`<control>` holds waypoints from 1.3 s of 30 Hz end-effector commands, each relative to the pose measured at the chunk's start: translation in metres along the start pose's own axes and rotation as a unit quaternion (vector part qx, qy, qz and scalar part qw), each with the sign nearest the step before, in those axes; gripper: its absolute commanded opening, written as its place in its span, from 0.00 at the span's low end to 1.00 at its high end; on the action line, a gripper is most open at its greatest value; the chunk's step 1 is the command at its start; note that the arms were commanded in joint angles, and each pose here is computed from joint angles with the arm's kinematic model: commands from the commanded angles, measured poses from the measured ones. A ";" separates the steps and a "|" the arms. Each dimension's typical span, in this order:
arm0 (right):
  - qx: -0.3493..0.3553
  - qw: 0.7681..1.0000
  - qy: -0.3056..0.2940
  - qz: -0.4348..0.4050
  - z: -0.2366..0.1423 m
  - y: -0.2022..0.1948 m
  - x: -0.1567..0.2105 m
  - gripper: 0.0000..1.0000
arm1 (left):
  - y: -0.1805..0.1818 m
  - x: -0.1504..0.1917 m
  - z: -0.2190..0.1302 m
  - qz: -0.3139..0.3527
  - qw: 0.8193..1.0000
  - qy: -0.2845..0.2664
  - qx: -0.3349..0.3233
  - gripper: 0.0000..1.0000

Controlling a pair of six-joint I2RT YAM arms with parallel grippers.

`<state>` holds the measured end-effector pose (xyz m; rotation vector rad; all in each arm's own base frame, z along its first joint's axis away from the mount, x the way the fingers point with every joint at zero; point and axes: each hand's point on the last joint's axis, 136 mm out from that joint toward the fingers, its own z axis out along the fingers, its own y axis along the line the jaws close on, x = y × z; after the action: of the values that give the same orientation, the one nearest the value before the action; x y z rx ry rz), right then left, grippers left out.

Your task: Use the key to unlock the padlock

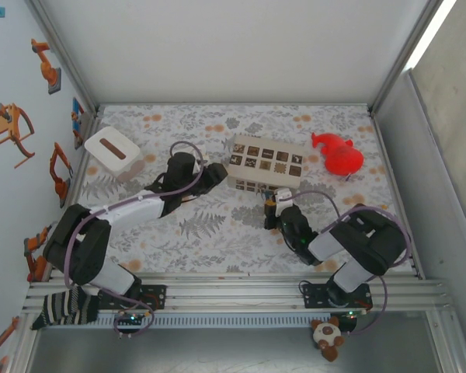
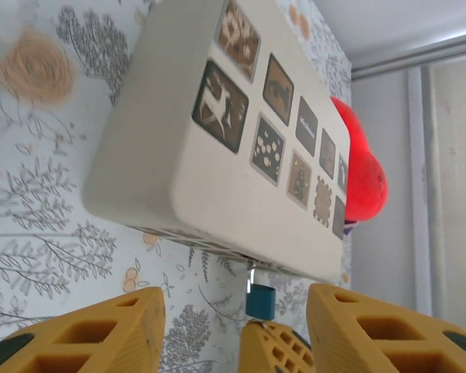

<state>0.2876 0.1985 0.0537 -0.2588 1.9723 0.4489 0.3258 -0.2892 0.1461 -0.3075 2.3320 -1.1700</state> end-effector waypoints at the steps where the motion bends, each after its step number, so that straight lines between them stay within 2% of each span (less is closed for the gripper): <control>1: -0.029 0.995 0.064 0.073 -0.005 -0.003 0.024 0.00 | 0.004 -0.009 -0.014 0.067 0.997 -0.001 -0.048 0.52; 6: -0.046 0.990 0.094 0.096 -0.007 -0.006 0.037 0.02 | -0.006 -0.019 -0.010 0.073 0.997 -0.006 -0.038 0.53; 15: -0.045 0.983 0.124 0.130 -0.014 -0.015 0.054 0.30 | -0.010 -0.031 0.000 0.111 0.992 -0.001 -0.061 0.56; 20: -0.047 0.979 0.125 0.151 -0.024 -0.017 0.050 0.38 | -0.011 -0.039 0.001 0.118 0.991 -0.005 -0.063 0.58; 24: -0.053 0.976 0.141 0.156 -0.032 -0.014 0.034 0.48 | -0.008 -0.035 0.009 0.120 0.991 0.013 -0.062 0.59; 28: -0.103 0.970 0.125 0.181 -0.042 -0.004 0.000 0.59 | -0.004 -0.030 0.021 0.113 0.992 0.033 -0.055 0.60; 33: -0.128 0.954 0.111 0.249 -0.045 0.000 -0.022 0.60 | -0.001 -0.026 0.030 0.107 0.992 0.044 -0.052 0.62; 36: -0.141 0.939 0.072 0.305 -0.043 0.001 -0.038 0.63 | 0.000 -0.023 0.038 0.105 0.992 0.058 -0.049 0.62; 39: -0.166 0.929 0.049 0.326 -0.041 0.008 -0.053 0.67 | 0.003 -0.020 0.045 0.101 0.991 0.069 -0.046 0.63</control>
<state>0.2684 0.1790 0.0960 0.1184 2.1330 1.0835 0.3618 -0.3017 0.1202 -0.0616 2.4917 -0.9677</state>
